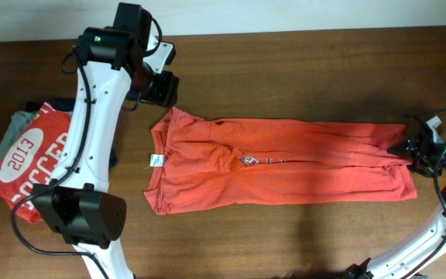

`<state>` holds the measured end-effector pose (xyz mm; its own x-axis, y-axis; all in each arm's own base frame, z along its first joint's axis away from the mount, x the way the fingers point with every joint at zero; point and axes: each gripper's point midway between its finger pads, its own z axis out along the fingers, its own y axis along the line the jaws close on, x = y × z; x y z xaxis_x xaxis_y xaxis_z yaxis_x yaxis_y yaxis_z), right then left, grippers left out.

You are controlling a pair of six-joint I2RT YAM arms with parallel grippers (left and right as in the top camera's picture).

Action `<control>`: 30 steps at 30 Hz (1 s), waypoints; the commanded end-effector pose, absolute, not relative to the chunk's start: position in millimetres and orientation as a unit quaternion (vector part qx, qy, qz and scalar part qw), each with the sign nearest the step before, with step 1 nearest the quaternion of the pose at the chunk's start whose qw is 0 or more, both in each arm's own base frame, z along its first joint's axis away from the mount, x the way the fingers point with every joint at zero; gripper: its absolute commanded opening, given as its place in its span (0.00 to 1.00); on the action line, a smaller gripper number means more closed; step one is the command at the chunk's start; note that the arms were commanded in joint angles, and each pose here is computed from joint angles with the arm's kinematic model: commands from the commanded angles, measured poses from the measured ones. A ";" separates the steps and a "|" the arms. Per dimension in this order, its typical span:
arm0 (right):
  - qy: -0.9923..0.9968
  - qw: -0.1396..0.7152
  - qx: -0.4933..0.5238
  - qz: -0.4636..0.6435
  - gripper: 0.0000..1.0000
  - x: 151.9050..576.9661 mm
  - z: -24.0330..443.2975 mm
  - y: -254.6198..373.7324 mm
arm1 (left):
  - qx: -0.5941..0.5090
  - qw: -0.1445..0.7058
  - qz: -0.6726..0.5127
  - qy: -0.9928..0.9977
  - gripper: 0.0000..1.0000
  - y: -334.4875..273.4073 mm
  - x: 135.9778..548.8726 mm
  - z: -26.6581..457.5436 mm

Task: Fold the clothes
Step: 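Grip the strip's right end with the right gripper and lift it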

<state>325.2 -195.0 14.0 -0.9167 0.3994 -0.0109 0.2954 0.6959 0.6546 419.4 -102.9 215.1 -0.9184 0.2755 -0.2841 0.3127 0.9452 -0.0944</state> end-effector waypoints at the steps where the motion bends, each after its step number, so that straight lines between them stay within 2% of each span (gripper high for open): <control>1: 0.929 -0.021 0.210 0.303 0.68 292.0 -42.7 -194.4 | 0.159 0.150 -0.066 0.974 0.65 -100.8 420.8 224.5; 11: 0.937 0.039 0.222 0.267 0.80 311.0 -4.8 -234.8 | 0.159 0.148 -0.065 0.974 0.65 -100.7 420.0 224.3; 14: 0.937 0.049 0.223 0.264 0.91 306.0 -1.4 -245.5 | 0.159 0.146 -0.065 0.974 0.65 -100.5 419.0 224.0; 16: 0.939 0.054 0.209 0.267 0.94 302.3 -2.7 -247.5 | 0.159 0.145 -0.065 0.974 0.65 -100.4 418.6 223.8; 22: 0.934 0.093 0.133 0.318 0.96 309.2 -2.6 -222.9 | 0.159 0.148 -0.065 0.974 0.65 -100.7 420.0 224.3; 30: 0.930 0.098 0.080 0.346 1.00 301.6 -26.5 -189.3 | 0.163 0.148 -0.065 0.973 0.65 -100.7 420.0 224.3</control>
<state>321.2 -218.6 21.7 -0.9279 0.3066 -0.2122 0.1137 0.7747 0.6221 418.9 -102.1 214.9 -0.9178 0.2800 -0.2815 0.3156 0.9447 -0.0894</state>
